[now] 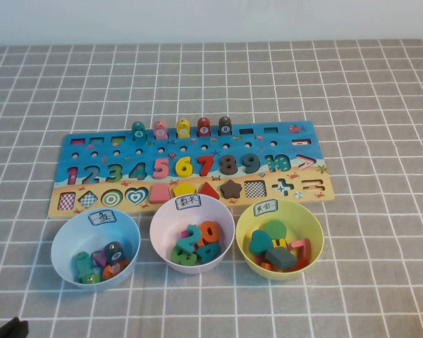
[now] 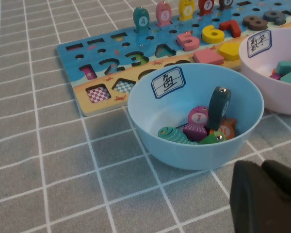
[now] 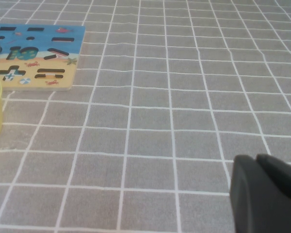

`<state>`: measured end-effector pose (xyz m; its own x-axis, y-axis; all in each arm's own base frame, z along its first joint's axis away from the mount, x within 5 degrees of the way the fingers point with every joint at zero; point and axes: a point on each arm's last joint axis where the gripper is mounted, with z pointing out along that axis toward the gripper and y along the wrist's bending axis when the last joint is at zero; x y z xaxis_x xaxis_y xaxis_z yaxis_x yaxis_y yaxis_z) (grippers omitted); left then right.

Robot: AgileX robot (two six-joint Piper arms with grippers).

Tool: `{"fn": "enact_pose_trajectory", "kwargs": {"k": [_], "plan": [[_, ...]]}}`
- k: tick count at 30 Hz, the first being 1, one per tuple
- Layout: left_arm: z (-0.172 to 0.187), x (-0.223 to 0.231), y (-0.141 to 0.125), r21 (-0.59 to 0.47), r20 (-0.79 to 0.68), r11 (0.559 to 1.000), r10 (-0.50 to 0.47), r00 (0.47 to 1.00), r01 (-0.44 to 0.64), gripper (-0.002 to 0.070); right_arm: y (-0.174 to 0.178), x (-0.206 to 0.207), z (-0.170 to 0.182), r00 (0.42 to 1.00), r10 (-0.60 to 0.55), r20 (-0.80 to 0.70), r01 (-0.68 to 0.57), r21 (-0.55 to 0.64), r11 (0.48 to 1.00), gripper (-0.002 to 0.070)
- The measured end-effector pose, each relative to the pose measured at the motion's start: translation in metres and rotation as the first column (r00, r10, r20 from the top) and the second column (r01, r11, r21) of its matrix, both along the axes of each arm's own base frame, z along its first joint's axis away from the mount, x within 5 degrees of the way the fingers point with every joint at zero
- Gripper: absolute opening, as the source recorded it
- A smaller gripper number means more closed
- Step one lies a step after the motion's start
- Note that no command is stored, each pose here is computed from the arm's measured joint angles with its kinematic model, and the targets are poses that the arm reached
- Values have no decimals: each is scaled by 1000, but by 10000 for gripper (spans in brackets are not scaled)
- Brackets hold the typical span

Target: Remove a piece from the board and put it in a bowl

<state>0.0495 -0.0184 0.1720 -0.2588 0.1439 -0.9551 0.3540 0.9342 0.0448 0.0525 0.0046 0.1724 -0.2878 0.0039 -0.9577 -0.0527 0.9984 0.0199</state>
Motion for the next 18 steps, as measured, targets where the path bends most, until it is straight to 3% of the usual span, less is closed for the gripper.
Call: {"fn": "enact_pose_trajectory", "kwargs": {"k": [13, 18], "plan": [[0, 0, 0, 2, 1, 1000, 3, 1000, -3, 0, 0, 0, 0, 1000, 0, 0, 0, 0, 1000, -17], [0, 1, 4, 17, 6, 997, 78, 997, -78, 0, 0, 0, 0, 1000, 0, 0, 0, 0, 1000, -17]]}}
